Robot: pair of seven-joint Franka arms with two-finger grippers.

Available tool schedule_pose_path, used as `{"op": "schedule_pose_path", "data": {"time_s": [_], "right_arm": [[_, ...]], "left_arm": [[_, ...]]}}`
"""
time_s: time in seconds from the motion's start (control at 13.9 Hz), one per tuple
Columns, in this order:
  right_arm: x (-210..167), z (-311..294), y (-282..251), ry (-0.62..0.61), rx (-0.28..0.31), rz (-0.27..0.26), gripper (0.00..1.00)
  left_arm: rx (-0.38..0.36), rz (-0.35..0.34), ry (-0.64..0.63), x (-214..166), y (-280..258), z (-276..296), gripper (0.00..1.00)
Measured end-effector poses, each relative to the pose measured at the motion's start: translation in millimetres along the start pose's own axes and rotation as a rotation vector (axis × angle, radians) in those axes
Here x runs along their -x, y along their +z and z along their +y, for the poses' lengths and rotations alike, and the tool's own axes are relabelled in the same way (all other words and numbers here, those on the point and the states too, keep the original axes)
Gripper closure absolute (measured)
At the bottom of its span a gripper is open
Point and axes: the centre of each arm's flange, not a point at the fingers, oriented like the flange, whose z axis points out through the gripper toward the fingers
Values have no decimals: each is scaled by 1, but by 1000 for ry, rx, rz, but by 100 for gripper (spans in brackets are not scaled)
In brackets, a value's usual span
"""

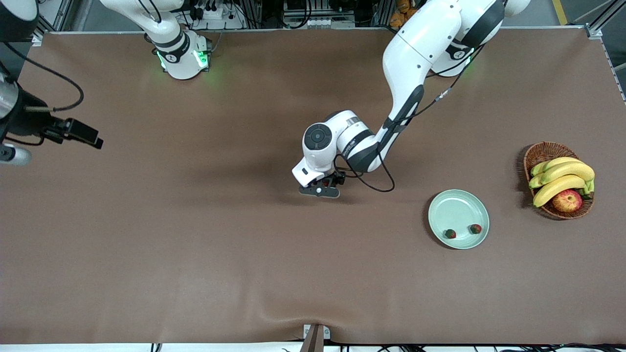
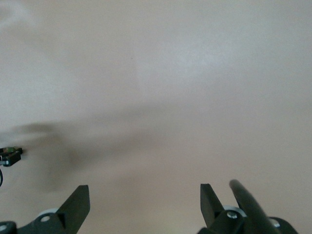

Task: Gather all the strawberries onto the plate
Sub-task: 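Grasp the third strawberry with the left gripper while the right gripper withdraws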

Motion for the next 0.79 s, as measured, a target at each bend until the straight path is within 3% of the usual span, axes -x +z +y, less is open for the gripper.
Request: {"op": "schedule_pose_path", "data": {"time_s": [0.14,0.22,0.58,0.79], "right_arm": [[10,3,-3,2,5,2,0],[10,6,-3,6,6,2,0],[8,15,-10,22,2,20,0],[6,15,-7,23,3,13,0]], "left_arm": [[3,-4,-4,0,-3,1,62],[2,-7,-7,0,-3,1,67],[-4,-22,-29,-2,-4,-2,66],[9,-13,-108,-21,-29,-21,66]]}}
